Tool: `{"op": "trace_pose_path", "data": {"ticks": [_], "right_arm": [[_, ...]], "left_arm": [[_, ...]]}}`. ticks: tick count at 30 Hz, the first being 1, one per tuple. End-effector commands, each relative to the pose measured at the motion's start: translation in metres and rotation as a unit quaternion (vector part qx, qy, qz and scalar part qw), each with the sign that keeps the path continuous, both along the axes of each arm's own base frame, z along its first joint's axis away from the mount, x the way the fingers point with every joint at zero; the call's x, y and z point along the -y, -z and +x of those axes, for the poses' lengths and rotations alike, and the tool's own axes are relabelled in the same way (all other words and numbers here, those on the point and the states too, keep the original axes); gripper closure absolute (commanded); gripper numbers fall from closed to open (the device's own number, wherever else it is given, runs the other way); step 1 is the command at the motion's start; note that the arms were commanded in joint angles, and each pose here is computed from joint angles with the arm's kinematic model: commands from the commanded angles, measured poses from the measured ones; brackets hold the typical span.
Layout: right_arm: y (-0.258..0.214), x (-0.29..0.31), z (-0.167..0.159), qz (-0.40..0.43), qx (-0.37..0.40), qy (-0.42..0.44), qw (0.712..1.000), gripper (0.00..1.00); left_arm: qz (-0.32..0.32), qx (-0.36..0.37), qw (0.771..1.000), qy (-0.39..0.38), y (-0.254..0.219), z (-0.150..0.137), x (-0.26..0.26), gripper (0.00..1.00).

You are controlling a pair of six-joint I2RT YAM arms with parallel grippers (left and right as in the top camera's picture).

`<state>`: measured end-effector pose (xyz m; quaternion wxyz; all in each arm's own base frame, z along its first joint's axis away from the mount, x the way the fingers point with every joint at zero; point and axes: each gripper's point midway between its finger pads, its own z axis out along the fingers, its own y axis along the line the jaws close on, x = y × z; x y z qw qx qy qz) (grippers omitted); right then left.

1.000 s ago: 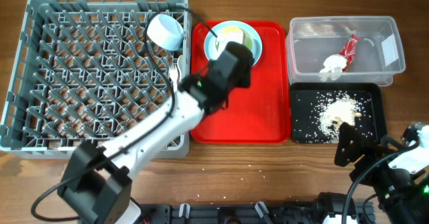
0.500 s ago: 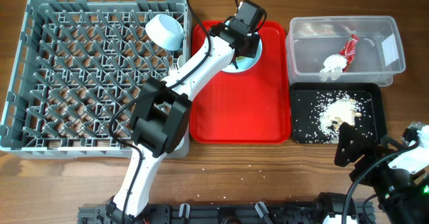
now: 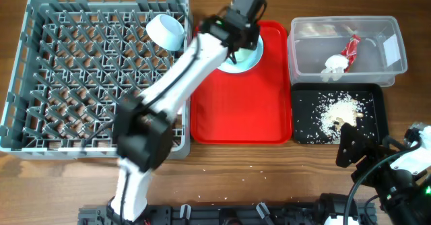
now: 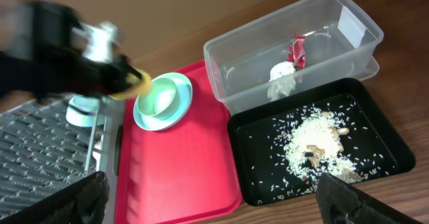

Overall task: Sort waste into correct bins and load items into the dishwasher rack
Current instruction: 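Reach the left gripper to the yellow cup and grasp it, then carry the yellow cup into the rack and release it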

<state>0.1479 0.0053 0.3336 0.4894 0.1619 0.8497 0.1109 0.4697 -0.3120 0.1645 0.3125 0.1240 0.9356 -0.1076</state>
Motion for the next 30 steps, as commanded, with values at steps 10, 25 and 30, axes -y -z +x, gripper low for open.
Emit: {"op": "trace_pose_path", "data": {"ticks": [10, 25, 30], "right_arm": [[-0.002, -0.001, 0.000, 0.005, 0.004, 0.000, 1.000, 0.00], [-0.002, -0.001, 0.000, 0.005, 0.004, -0.001, 1.000, 0.00], [-0.002, -0.001, 0.000, 0.005, 0.004, -0.001, 1.000, 0.00]], "left_arm": [[-0.016, -0.027, 0.999, -0.037, -0.159, -0.135, -0.124, 0.96], [0.014, -0.036, 0.997, -0.060, -0.148, -0.132, -0.139, 0.96], [0.013, -0.034, 0.998, -0.060, -0.149, -0.131, -0.139, 0.96]]}}
